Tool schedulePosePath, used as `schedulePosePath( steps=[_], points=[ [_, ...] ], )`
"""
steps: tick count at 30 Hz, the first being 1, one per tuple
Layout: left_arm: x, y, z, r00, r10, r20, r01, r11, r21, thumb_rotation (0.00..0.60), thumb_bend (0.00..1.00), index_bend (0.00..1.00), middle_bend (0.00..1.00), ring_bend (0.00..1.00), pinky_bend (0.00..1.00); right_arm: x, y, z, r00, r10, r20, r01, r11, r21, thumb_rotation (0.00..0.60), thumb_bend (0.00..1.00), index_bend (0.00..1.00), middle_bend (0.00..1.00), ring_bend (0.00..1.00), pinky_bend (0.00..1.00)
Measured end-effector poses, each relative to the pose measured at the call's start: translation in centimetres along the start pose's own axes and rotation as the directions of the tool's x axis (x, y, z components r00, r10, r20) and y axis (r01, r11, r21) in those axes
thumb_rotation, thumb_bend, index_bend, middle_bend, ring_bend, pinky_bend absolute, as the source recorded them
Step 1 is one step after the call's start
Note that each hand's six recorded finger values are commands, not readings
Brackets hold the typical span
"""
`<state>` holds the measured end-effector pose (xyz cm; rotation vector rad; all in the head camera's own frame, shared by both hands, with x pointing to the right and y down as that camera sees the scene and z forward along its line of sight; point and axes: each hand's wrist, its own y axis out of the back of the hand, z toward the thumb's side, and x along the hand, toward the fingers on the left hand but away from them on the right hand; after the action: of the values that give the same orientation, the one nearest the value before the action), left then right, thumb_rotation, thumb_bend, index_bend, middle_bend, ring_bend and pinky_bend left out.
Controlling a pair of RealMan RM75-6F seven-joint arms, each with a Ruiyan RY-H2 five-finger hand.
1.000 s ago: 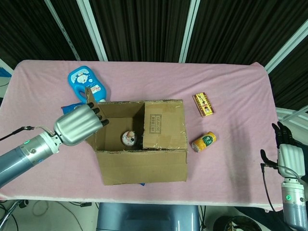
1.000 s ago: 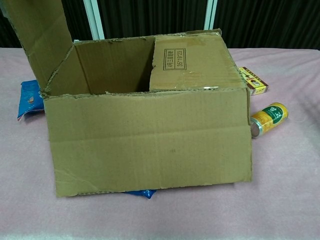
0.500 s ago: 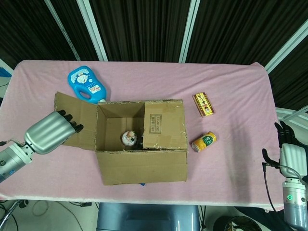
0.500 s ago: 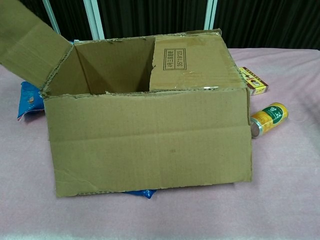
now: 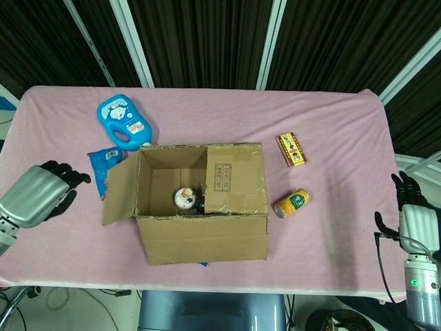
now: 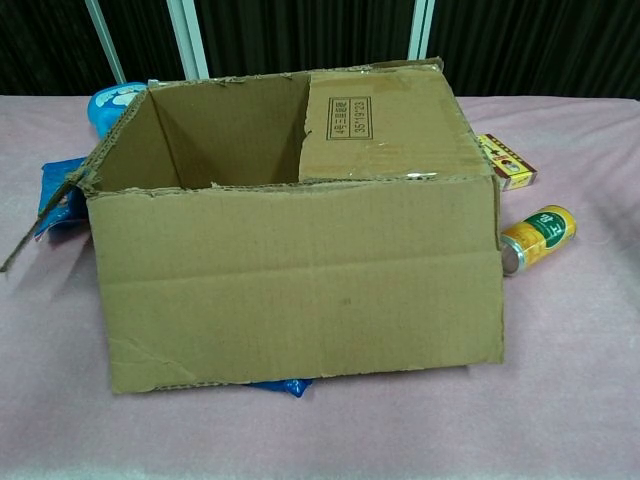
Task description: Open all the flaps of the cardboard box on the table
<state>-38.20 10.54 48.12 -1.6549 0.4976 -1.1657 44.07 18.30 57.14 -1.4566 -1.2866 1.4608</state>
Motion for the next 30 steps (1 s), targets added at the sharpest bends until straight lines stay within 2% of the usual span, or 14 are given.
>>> schedulePosePath(
  steps=[2, 6, 9, 12, 14, 18, 23, 30],
  points=[
    [-0.9, -1.3, -0.3, 0.998, 0.035, -0.057, -0.039, 0.997, -0.060, 0.600, 0.32, 0.04, 0.04, 0.00, 0.01, -0.1, 0.3, 0.5, 1.000, -0.003, -0.024, 0.003, 1.000, 0.015, 0.600, 0.42, 0.00, 0.00, 0.00, 0.23],
    [-3.8, -4.9, -1.2, 0.974, 0.075, -0.212, -0.106, 0.985, -0.138, 0.600, 0.28, 0.01, 0.00, 0.00, 0.00, -0.5, 0.7, 2.0, 0.995, 0.002, -0.097, 0.004, 0.998, 0.062, 0.600, 0.42, 0.00, 0.00, 0.00, 0.23],
    [-6.0, -7.7, -1.7, 0.951, 0.061, -0.304, -0.115, 0.980, -0.163, 0.600, 0.27, 0.00, 0.00, 0.00, 0.00, -1.4, 1.4, 4.1, 0.980, 0.018, -0.198, 0.005, 0.993, 0.118, 0.600, 0.41, 0.00, 0.00, 0.00, 0.23],
    [-7.4, -9.8, -2.0, 0.929, 0.048, -0.367, -0.125, 0.974, -0.189, 0.600, 0.27, 0.00, 0.00, 0.00, 0.00, -2.7, 2.2, 6.7, 0.952, 0.042, -0.304, 0.011, 0.985, 0.172, 0.600, 0.41, 0.00, 0.00, 0.00, 0.23],
    [-7.8, -10.4, -2.3, 0.921, 0.054, -0.386, -0.137, 0.972, -0.190, 0.600, 0.27, 0.00, 0.00, 0.00, 0.00, -3.7, 2.6, 8.7, 0.926, 0.060, -0.373, 0.019, 0.979, 0.204, 0.600, 0.41, 0.00, 0.00, 0.00, 0.23],
    [-8.1, -10.9, -2.9, 0.912, 0.111, -0.395, -0.180, 0.973, -0.144, 0.600, 0.27, 0.00, 0.00, 0.00, 0.00, -5.6, 3.0, 12.8, 0.868, 0.100, -0.487, 0.034, 0.965, 0.260, 0.600, 0.41, 0.00, 0.00, 0.00, 0.23],
    [-8.2, -11.6, -3.3, 0.907, 0.157, -0.392, -0.218, 0.969, -0.117, 0.600, 0.20, 0.00, 0.00, 0.00, 0.00, -7.7, 3.3, 19.1, 0.773, 0.144, -0.618, 0.065, 0.951, 0.303, 0.600, 0.41, 0.00, 0.00, 0.00, 0.23],
    [-8.2, -12.3, -3.6, 0.905, 0.134, -0.403, -0.210, 0.966, -0.152, 0.600, 0.19, 0.00, 0.00, 0.00, 0.00, -8.6, 2.0, 26.9, 0.647, 0.222, -0.729, 0.091, 0.927, 0.363, 0.600, 0.41, 0.00, 0.00, 0.00, 0.23]
  ],
)
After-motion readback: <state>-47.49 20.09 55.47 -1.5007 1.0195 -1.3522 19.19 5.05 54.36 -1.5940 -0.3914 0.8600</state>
